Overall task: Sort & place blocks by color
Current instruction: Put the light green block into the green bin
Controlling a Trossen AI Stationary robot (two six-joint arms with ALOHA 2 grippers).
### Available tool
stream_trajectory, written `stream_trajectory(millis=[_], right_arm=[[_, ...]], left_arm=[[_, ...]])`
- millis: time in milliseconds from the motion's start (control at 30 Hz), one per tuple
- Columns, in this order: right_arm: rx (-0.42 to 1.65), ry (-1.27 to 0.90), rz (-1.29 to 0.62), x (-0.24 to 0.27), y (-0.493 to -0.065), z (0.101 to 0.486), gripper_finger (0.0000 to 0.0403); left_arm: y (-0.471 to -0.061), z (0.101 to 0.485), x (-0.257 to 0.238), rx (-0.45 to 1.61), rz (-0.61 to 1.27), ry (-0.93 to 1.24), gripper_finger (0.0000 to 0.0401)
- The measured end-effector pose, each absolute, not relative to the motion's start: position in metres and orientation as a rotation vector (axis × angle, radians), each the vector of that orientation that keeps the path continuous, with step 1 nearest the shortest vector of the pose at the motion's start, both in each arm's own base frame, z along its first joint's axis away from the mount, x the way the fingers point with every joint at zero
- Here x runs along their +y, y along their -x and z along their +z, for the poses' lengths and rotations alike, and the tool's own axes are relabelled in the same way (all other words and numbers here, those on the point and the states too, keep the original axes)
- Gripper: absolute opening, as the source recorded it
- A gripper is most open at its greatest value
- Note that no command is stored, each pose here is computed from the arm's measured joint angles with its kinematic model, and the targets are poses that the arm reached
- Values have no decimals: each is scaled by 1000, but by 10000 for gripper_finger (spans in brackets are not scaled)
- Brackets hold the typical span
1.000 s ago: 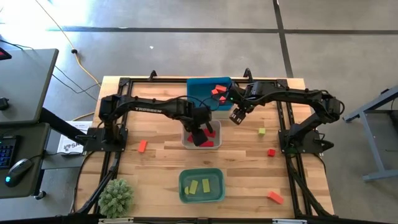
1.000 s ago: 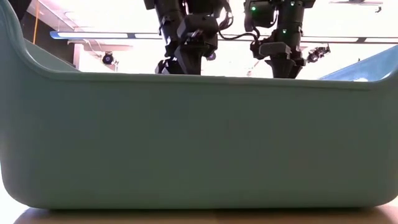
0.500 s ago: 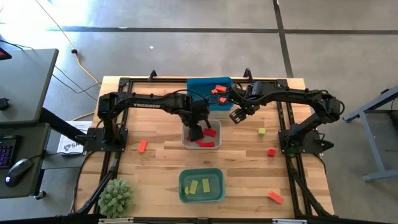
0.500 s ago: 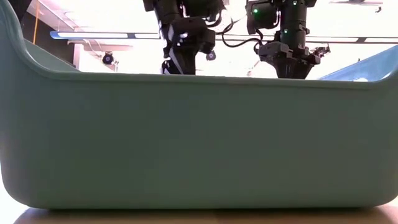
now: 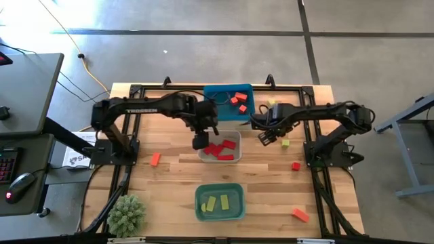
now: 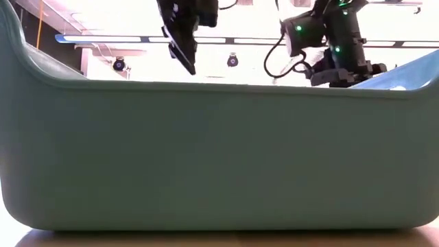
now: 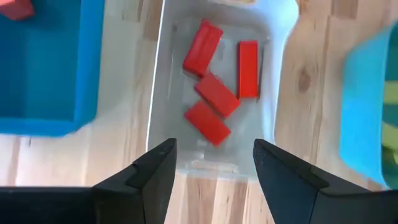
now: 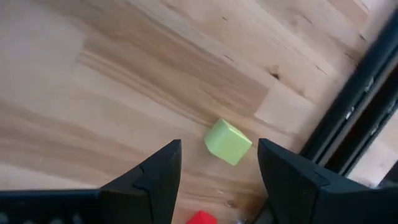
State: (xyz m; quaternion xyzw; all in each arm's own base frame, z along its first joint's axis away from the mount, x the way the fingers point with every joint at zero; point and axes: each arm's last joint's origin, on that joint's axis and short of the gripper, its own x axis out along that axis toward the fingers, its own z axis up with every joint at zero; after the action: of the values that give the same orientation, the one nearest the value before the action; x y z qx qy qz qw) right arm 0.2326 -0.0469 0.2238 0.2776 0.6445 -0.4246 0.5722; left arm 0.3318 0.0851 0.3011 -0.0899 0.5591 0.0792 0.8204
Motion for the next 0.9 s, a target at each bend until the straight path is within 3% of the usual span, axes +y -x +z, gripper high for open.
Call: stream_trajectory(millis=[467, 900], right_arm=[[1457, -771, -1310, -33, -215, 196, 200], [1461, -787, -1368, -32, -206, 182, 200]], left_arm=[[-298, 342, 78, 1110, 174, 75, 200], [-296, 343, 84, 1104, 194, 86, 200]])
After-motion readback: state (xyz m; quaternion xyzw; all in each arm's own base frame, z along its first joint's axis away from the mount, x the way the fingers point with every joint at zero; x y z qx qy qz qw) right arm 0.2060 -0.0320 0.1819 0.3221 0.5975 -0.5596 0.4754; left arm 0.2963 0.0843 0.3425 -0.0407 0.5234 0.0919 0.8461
